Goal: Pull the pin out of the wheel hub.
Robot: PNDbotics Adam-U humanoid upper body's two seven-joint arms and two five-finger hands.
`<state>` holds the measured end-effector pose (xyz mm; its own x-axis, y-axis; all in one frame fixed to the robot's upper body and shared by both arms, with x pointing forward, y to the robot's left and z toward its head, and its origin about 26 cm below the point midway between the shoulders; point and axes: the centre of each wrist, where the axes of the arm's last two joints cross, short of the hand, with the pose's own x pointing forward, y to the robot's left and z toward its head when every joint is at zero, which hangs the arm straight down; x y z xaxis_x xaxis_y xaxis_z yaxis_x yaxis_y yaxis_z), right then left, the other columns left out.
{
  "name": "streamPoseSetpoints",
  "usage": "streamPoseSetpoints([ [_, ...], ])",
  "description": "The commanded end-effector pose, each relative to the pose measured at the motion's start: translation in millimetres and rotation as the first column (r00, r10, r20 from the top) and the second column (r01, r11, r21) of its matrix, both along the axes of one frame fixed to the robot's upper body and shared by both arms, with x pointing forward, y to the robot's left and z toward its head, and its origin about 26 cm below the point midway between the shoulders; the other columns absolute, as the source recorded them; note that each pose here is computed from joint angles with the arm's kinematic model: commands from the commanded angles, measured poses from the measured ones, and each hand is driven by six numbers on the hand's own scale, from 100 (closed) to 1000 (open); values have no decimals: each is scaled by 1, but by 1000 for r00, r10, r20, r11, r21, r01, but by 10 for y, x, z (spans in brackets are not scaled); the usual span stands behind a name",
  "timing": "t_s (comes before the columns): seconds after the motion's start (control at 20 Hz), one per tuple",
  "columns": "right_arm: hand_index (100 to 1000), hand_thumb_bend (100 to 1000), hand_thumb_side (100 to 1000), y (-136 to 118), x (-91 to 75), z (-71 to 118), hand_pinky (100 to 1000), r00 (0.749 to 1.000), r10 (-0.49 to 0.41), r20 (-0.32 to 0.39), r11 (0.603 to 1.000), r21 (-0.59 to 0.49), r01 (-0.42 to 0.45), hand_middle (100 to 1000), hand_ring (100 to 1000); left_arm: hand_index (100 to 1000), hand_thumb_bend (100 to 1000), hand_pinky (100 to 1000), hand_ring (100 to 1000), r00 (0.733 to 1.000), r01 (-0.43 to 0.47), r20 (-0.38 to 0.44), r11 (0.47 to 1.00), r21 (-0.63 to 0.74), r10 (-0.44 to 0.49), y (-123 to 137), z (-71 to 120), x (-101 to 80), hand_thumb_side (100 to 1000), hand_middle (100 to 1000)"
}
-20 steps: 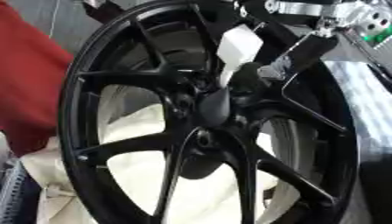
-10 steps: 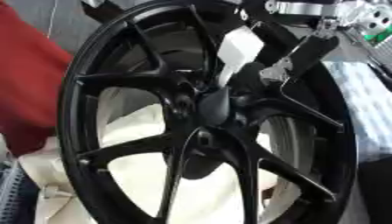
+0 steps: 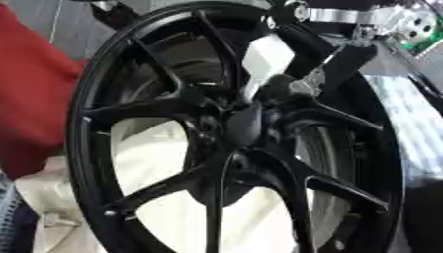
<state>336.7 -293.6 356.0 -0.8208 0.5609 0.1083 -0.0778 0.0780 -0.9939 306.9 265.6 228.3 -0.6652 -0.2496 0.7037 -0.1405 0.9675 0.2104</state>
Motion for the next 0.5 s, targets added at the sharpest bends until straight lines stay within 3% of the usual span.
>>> streamPoseSetpoints([
  [0.05, 438, 162, 229, -92, -97, 193, 836, 1000, -10, 22, 999, 36, 9, 378, 778, 771, 100, 779, 808, 999, -8, 33, 1000, 24, 7, 37, 93, -30, 678, 609],
  [0.5, 424, 129, 187, -217, -285, 434, 844, 998, 54, -37, 982, 186, -46, 374, 787, 770, 100, 780, 807, 999, -8, 38, 1000, 28, 7, 44, 108, -30, 675, 609],
])
